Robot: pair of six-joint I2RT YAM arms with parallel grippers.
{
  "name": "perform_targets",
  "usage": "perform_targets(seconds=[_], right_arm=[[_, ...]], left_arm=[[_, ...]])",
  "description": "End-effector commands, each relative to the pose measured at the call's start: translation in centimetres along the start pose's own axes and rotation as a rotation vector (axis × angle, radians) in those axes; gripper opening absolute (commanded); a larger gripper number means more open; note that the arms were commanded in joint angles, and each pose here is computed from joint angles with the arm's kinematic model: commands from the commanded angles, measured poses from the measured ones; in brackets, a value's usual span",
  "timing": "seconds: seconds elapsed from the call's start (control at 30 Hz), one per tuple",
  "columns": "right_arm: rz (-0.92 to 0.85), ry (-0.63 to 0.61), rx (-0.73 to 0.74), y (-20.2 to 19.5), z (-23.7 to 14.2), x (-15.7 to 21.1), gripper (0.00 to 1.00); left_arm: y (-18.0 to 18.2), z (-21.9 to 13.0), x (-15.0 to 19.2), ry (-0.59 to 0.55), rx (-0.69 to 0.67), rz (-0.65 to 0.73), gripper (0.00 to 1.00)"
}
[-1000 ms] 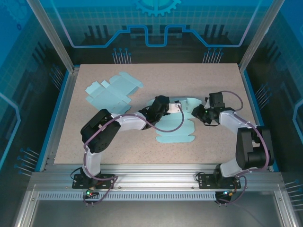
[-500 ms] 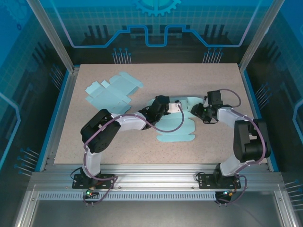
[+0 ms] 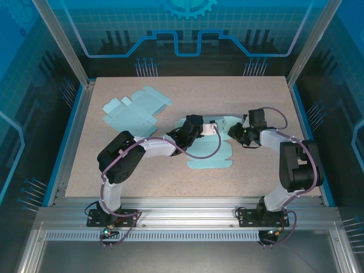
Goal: Fold the paper box
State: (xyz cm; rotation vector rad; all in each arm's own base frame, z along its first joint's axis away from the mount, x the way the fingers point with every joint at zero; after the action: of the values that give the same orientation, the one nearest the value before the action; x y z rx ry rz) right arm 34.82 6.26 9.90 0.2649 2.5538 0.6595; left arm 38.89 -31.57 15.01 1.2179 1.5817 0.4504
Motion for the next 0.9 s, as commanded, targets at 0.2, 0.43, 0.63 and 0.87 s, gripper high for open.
perform_targets(seconds=[0.2,0.43,0.63,0.87], right_arm=[[-0.019,-0.04,-0.123,3.5,0.0,-0.3,0.25],[-0.021,-0.018,-0.106,3.8,1.0,0.5,0.24],[-0.042,0.003,-0.022,2.4,-0.3,1.8,0.27],[-0.07,-0.018,0.034,1.2,-3.7,2.5,0.33]], left_arm=[[0.5,0.5,-1.0,-0.018,-0.038,-0.015,0.0],[0.2,0.6,-0.9,-0.018,-0.041,-0.008,0.0],[-0.8,1.6,0.1,-0.003,-0.079,0.084,0.0],[-1.3,1.8,0.3,-0.052,-0.135,0.147,0.0]])
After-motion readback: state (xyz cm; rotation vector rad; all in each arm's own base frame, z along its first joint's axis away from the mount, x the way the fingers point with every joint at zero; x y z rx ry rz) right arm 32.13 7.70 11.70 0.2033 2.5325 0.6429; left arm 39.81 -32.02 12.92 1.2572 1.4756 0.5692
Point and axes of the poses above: each hand's point on the last joint's axis, 136 mm out from that joint toward the fingers, its own z axis out along the fingers, its own y axis along the line the jaws close on, x = y × z, the point moved 6 cm from there along -z, back along the fingers, and after that the axes turned 13 degrees about -z, right-handed, at the moved point
